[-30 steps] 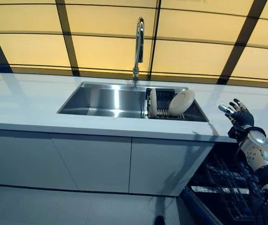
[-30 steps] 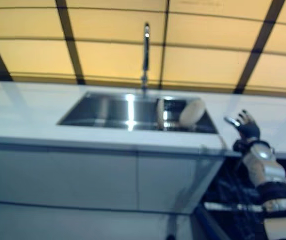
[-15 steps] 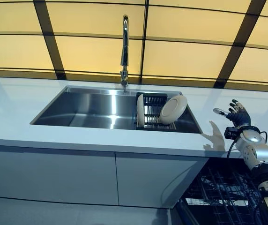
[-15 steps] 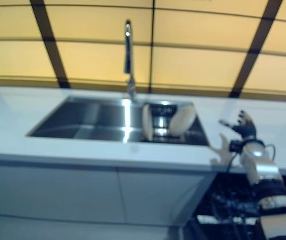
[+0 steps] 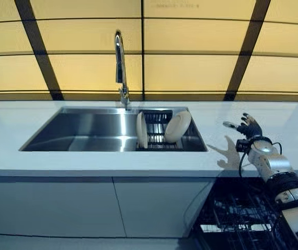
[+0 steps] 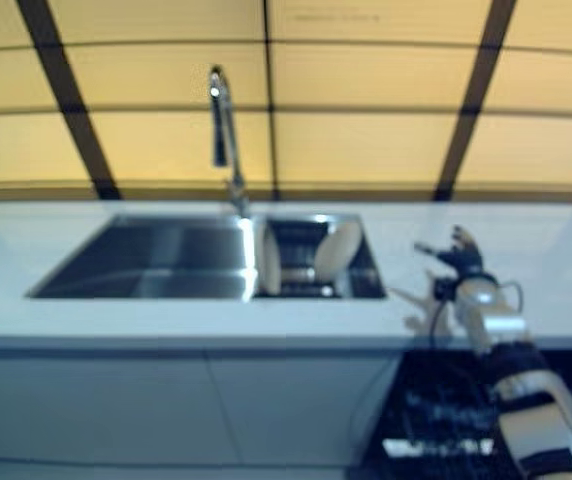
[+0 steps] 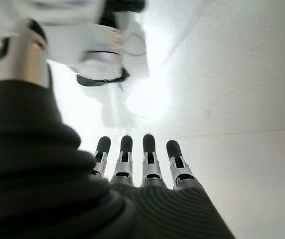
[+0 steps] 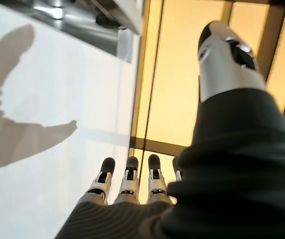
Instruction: Take plates into dishwasher
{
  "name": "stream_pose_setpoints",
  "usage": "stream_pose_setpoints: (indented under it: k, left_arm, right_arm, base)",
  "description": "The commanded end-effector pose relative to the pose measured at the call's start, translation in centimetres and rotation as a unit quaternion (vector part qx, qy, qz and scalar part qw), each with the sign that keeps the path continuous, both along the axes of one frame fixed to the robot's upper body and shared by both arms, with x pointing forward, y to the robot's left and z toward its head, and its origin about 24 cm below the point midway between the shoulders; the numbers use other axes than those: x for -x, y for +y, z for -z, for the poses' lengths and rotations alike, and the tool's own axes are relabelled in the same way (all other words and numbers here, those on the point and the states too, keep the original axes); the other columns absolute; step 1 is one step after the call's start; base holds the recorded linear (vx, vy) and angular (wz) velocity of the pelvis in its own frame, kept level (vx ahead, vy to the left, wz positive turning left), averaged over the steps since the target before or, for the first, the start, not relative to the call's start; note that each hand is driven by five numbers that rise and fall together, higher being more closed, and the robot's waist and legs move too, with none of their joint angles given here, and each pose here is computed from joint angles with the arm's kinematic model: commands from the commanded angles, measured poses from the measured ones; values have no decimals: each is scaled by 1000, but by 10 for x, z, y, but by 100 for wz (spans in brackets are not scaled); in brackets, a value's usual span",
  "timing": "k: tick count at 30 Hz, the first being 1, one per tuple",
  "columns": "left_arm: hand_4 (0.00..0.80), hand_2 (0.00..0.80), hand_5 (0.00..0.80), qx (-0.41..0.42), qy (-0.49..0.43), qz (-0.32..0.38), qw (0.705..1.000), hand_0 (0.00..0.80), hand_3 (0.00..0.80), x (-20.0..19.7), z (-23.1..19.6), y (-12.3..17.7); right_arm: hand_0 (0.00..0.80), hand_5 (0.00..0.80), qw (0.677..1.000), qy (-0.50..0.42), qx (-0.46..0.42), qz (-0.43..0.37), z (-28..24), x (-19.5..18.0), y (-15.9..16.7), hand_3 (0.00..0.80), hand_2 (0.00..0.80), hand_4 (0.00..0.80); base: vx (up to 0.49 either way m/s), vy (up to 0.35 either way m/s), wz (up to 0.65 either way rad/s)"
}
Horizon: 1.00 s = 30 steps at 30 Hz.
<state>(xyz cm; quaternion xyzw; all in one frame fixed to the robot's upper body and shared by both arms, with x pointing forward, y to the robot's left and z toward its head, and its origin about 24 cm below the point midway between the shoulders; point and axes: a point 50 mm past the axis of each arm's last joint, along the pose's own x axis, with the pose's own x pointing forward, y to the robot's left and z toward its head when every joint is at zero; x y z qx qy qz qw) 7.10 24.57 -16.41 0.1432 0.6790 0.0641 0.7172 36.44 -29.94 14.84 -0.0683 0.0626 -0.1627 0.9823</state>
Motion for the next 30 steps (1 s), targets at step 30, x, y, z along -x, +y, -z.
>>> stream_pose_setpoints:
  k: [30]
  left_arm:
    - [0,0,0,-44,-20,26,998,0,0,-23,-17,38]
  right_arm:
    - [0,0,994,-51,-27,-91,-47,-7,3,0,0,0]
  base:
    - [61,65,1]
